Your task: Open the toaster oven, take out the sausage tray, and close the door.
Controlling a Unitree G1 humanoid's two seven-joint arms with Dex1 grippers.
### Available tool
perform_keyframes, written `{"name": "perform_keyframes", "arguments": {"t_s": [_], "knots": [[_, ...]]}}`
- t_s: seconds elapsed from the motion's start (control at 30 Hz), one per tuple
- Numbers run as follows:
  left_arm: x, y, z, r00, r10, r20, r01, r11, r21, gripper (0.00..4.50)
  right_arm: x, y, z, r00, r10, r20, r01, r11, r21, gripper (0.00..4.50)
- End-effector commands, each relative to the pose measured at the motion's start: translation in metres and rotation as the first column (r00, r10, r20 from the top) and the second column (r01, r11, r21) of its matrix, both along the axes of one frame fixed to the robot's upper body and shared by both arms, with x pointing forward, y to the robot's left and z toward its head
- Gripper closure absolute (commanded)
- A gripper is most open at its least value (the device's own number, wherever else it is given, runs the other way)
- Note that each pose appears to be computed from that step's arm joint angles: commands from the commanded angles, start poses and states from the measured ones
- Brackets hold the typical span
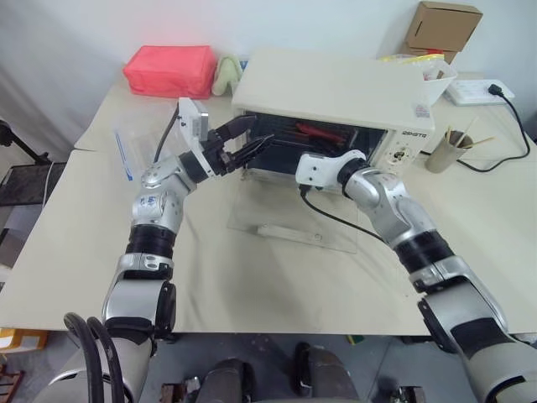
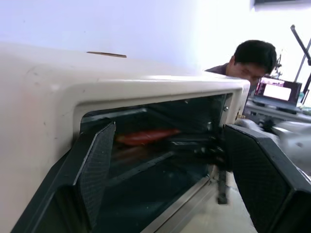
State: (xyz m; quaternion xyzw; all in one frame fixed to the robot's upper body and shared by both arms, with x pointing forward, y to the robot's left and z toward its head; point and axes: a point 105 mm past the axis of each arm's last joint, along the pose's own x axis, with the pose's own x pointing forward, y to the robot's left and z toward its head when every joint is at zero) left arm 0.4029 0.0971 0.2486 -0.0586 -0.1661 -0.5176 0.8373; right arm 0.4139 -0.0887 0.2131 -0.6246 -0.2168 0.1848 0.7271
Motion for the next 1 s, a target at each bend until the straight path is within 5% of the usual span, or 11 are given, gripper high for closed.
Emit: {"name": "perform_keyframes", "arguments": {"t_s": [0.03,0.33,0.7,1.0], "knots": [[0.003,0.006,0.003,1.0,0.01,-0.002,-0.01,1.0,-0.018,0.74,-0.027,0.006,0.021,0.995,0.076,0.07,-0.076,0.997,0.003,4.5],[0.004,0.006,-0.013,0.995,-0.018,-0.099,0.015,1.0,-0.025,0.74,-0.086,-0.003,-0.002,0.996,0.094,-0.001,-0.094,0.996,-0.003,4.5],[-0.014,0.033,-0.03,0.961,-0.106,-0.254,0.097,0.994,-0.05,0.74,-0.126,-0.01,-0.01,0.992,0.12,-0.04,-0.121,0.992,-0.036,4.5],[-0.044,0.069,-0.05,0.736,-0.091,-0.67,0.03,0.994,-0.102,0.74,-0.131,-0.008,-0.02,0.989,0.143,-0.044,-0.146,0.986,-0.078,4.5]]}}
